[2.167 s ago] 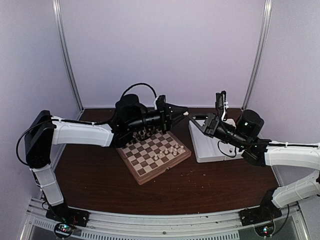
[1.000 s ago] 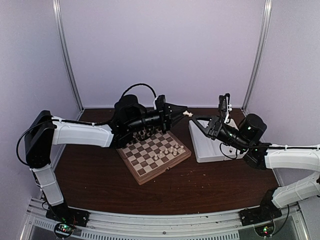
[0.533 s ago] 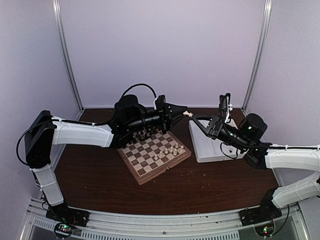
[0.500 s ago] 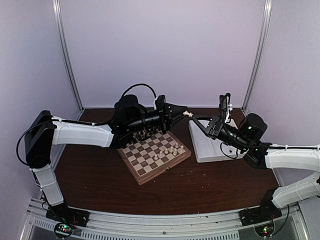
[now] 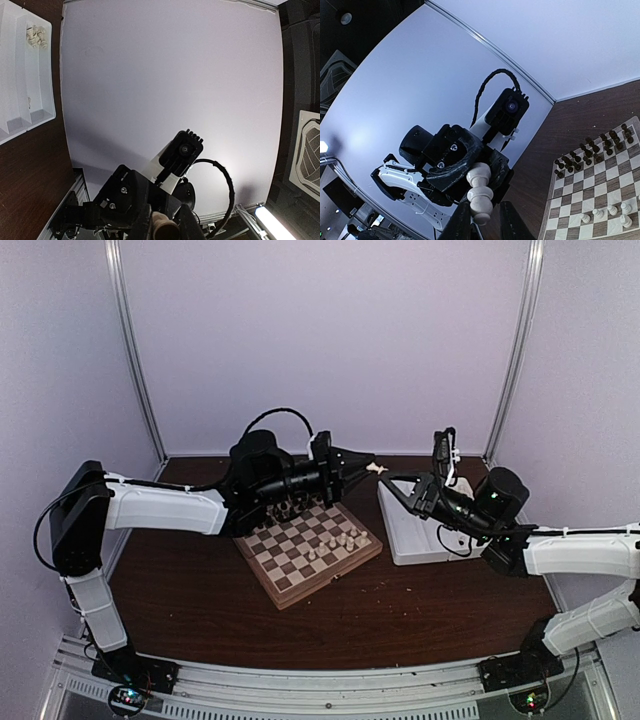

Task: Set up the chess pieces on the board
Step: Place the chess piece on the chessboard.

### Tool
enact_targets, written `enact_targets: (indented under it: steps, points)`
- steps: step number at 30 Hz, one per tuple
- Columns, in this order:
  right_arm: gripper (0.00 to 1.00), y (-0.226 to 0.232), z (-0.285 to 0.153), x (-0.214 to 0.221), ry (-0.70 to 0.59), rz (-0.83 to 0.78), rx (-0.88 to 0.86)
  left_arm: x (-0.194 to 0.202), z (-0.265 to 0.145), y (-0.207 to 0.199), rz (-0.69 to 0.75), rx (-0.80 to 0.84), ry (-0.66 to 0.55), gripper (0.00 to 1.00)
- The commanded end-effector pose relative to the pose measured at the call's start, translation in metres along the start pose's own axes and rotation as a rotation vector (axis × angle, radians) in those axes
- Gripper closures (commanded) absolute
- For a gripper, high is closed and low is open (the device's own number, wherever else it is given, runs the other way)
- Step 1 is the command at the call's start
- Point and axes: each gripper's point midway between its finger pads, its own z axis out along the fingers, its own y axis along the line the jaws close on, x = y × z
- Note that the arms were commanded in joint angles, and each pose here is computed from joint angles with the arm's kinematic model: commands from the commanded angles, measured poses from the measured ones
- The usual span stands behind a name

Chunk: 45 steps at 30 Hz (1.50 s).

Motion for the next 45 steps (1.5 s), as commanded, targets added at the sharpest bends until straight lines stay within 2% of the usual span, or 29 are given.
enact_targets:
  steps: [1, 3, 7, 12, 14, 19, 24, 29, 32, 39, 45]
  points:
    - [0.79, 0.018, 0.001, -0.015, -0.036, -0.014, -0.066, 0.004, 0.002, -0.007, 0.017, 0.041, 0.019, 0.89]
    - [0.81, 0.02, 0.0, -0.017, -0.042, -0.017, -0.071, 0.004, 0.002, -0.007, 0.017, 0.041, 0.017, 0.89]
    - [0.94, 0.021, -0.002, -0.018, -0.046, -0.02, -0.072, 0.004, 0.002, -0.006, 0.017, 0.039, 0.018, 0.89]
    - [0.97, 0.02, -0.003, -0.018, -0.038, -0.029, -0.064, 0.005, 0.001, -0.004, 0.031, 0.036, 0.018, 0.85]
    - [0.98, 0.019, -0.004, -0.016, -0.028, -0.043, -0.048, 0.005, 0.0, -0.002, 0.044, 0.03, 0.016, 0.78]
    - [0.99, 0.005, -0.011, -0.007, 0.043, -0.101, 0.069, 0.004, -0.012, 0.013, 0.11, -0.046, -0.008, 0.54]
    - [0.99, -0.012, -0.027, 0.003, 0.168, -0.225, 0.249, -0.007, -0.042, 0.034, 0.201, -0.191, -0.077, 0.46]
    - [0.99, -0.033, -0.049, 0.011, 0.316, -0.353, 0.438, -0.025, -0.086, 0.049, 0.358, -0.402, -0.138, 0.45]
    - [0.99, -0.044, -0.056, 0.017, 0.403, -0.381, 0.509, -0.038, -0.116, 0.042, 0.493, -0.523, -0.183, 0.44]
    - [1.0, -0.068, -0.054, 0.049, 0.604, -0.341, 0.575, -0.06, -0.183, 0.021, 0.833, -0.828, -0.289, 0.38]
    - [1.0, -0.086, -0.038, 0.064, 0.708, -0.322, 0.634, -0.068, -0.22, 0.011, 1.017, -0.979, -0.333, 0.33]
